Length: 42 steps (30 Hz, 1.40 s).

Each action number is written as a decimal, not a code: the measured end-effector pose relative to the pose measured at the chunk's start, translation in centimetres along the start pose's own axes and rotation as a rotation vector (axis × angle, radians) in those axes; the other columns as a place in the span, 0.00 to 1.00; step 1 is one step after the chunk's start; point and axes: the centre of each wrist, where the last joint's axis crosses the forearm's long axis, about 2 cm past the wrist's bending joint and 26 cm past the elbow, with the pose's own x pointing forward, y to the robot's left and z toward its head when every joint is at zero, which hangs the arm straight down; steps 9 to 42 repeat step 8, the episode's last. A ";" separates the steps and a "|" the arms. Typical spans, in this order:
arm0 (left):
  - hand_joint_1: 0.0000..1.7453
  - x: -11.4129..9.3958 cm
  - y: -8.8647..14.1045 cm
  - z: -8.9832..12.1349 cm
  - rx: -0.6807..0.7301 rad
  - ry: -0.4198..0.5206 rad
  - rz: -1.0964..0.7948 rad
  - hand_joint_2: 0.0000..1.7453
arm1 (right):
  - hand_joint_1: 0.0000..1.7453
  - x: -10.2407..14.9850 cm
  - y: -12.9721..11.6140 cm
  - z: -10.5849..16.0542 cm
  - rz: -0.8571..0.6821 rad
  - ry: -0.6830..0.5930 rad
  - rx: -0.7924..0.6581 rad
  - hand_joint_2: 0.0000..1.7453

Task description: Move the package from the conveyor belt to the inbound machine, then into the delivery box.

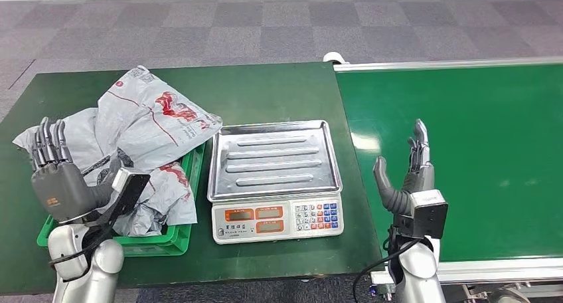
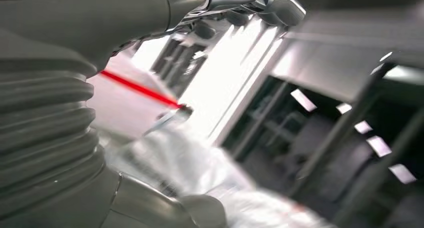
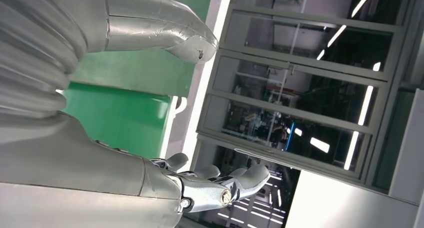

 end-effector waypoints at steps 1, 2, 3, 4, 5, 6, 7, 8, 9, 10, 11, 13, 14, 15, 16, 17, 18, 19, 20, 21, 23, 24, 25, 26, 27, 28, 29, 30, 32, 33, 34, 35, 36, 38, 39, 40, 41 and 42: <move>0.00 0.2 0.3 -0.2 0.025 -0.028 0.016 0.00 | 0.00 0.0 0.0 0.1 -0.001 0.001 -0.001 1.00; 0.00 0.3 0.6 -0.4 0.050 -0.051 0.034 0.00 | 0.00 0.0 0.0 0.1 -0.002 0.002 -0.003 1.00; 0.00 0.5 0.9 -0.5 0.078 -0.074 0.057 0.00 | 0.00 0.0 0.0 0.2 -0.002 0.003 -0.004 1.00; 0.00 0.7 1.2 -0.6 0.114 -0.098 0.091 0.00 | 0.00 -0.1 0.0 0.3 -0.003 0.005 -0.005 1.00; 0.00 0.9 1.4 -0.7 0.151 -0.118 0.132 0.00 | 0.00 -0.1 0.0 0.3 -0.003 0.006 -0.008 1.00; 0.00 1.1 1.6 -0.7 0.192 -0.131 0.178 0.00 | 0.00 -0.1 0.0 0.4 -0.004 0.007 -0.010 1.00; 0.00 1.3 1.8 -0.7 0.231 -0.130 0.230 0.00 | 0.00 -0.1 0.0 0.4 -0.004 0.006 -0.012 1.00; 0.00 1.4 1.8 -0.7 0.249 -0.128 0.255 0.00 | 0.00 -0.1 0.0 0.4 -0.004 0.006 -0.014 1.00; 0.00 1.4 1.8 -0.7 0.249 -0.128 0.255 0.00 | 0.00 -0.1 0.0 0.4 -0.004 0.006 -0.014 1.00; 0.00 1.4 1.8 -0.7 0.249 -0.128 0.255 0.00 | 0.00 -0.1 0.0 0.4 -0.004 0.006 -0.014 1.00; 0.00 1.4 1.8 -0.7 0.249 -0.128 0.255 0.00 | 0.00 -0.1 0.0 0.4 -0.004 0.006 -0.014 1.00; 0.00 1.4 1.8 -0.7 0.249 -0.128 0.255 0.00 | 0.00 -0.1 0.0 0.4 -0.004 0.006 -0.014 1.00; 0.00 1.4 1.8 -0.7 0.249 -0.128 0.255 0.00 | 0.00 -0.1 0.0 0.4 -0.004 0.006 -0.014 1.00; 0.00 1.4 1.8 -0.7 0.249 -0.128 0.255 0.00 | 0.00 -0.1 0.0 0.4 -0.004 0.006 -0.014 1.00; 0.00 1.4 1.8 -0.7 0.249 -0.128 0.255 0.00 | 0.00 -0.1 0.0 0.4 -0.004 0.006 -0.014 1.00; 0.00 1.4 1.8 -0.7 0.249 -0.128 0.255 0.00 | 0.00 -0.1 0.0 0.4 -0.004 0.006 -0.014 1.00; 0.00 1.4 1.8 -0.7 0.249 -0.128 0.255 0.00 | 0.00 -0.1 0.0 0.4 -0.004 0.006 -0.014 1.00; 0.00 1.4 1.8 -0.7 0.249 -0.128 0.255 0.00 | 0.00 -0.1 0.0 0.4 -0.004 0.006 -0.014 1.00; 0.00 1.4 1.8 -0.7 0.249 -0.128 0.255 0.00 | 0.00 -0.1 0.0 0.4 -0.004 0.006 -0.014 1.00; 0.00 1.4 1.8 -0.7 0.249 -0.128 0.255 0.00 | 0.00 -0.1 0.0 0.4 -0.004 0.006 -0.014 1.00; 0.00 1.4 1.8 -0.7 0.249 -0.128 0.255 0.00 | 0.00 -0.1 0.0 0.4 -0.004 0.006 -0.014 1.00; 0.00 1.4 1.8 -0.7 0.249 -0.128 0.255 0.00 | 0.00 -0.1 0.0 0.4 -0.004 0.006 -0.014 1.00; 0.00 1.4 1.8 -0.7 0.249 -0.128 0.255 0.00 | 0.00 -0.1 0.0 0.4 -0.004 0.006 -0.014 1.00; 0.00 1.4 1.8 -0.7 0.249 -0.128 0.255 0.00 | 0.00 -0.1 0.0 0.4 -0.004 0.006 -0.014 1.00; 0.00 1.4 1.8 -0.7 0.249 -0.128 0.255 0.00 | 0.00 -0.1 0.0 0.4 -0.004 0.006 -0.014 1.00; 0.00 1.4 1.8 -0.7 0.249 -0.128 0.255 0.00 | 0.00 -0.1 0.0 0.4 -0.004 0.006 -0.014 1.00; 0.00 1.4 1.8 -0.7 0.249 -0.128 0.255 0.00 | 0.00 -0.1 0.0 0.4 -0.004 0.006 -0.014 1.00; 0.00 1.4 1.8 -0.7 0.249 -0.128 0.255 0.00 | 0.00 -0.1 0.0 0.4 -0.004 0.006 -0.014 1.00; 0.00 1.4 1.8 -0.7 0.249 -0.128 0.255 0.00 | 0.00 -0.1 0.0 0.4 -0.004 0.006 -0.014 1.00; 0.00 1.4 1.8 -0.7 0.249 -0.128 0.255 0.00 | 0.00 -0.1 0.0 0.4 -0.004 0.006 -0.014 1.00; 0.00 1.4 1.8 -0.7 0.249 -0.128 0.255 0.00 | 0.00 -0.1 0.0 0.4 -0.004 0.006 -0.014 1.00; 0.00 1.4 1.8 -0.7 0.249 -0.128 0.255 0.00 | 0.00 -0.1 0.0 0.4 -0.004 0.006 -0.014 1.00; 0.00 1.4 1.8 -0.7 0.249 -0.128 0.255 0.00 | 0.00 -0.1 0.0 0.4 -0.004 0.006 -0.014 1.00; 0.00 1.4 1.8 -0.7 0.249 -0.128 0.255 0.00 | 0.00 -0.1 0.0 0.4 -0.004 0.006 -0.014 1.00; 0.00 1.4 1.8 -0.7 0.249 -0.128 0.255 0.00 | 0.00 -0.1 0.0 0.4 -0.004 0.006 -0.014 1.00; 0.00 1.4 1.8 -0.7 0.249 -0.128 0.255 0.00 | 0.00 -0.1 0.0 0.4 -0.004 0.006 -0.014 1.00; 0.00 1.4 1.8 -0.7 0.249 -0.128 0.255 0.00 | 0.00 -0.1 0.0 0.4 -0.004 0.006 -0.014 1.00; 0.00 1.4 1.8 -0.7 0.249 -0.128 0.255 0.00 | 0.00 -0.1 0.0 0.4 -0.004 0.006 -0.014 1.00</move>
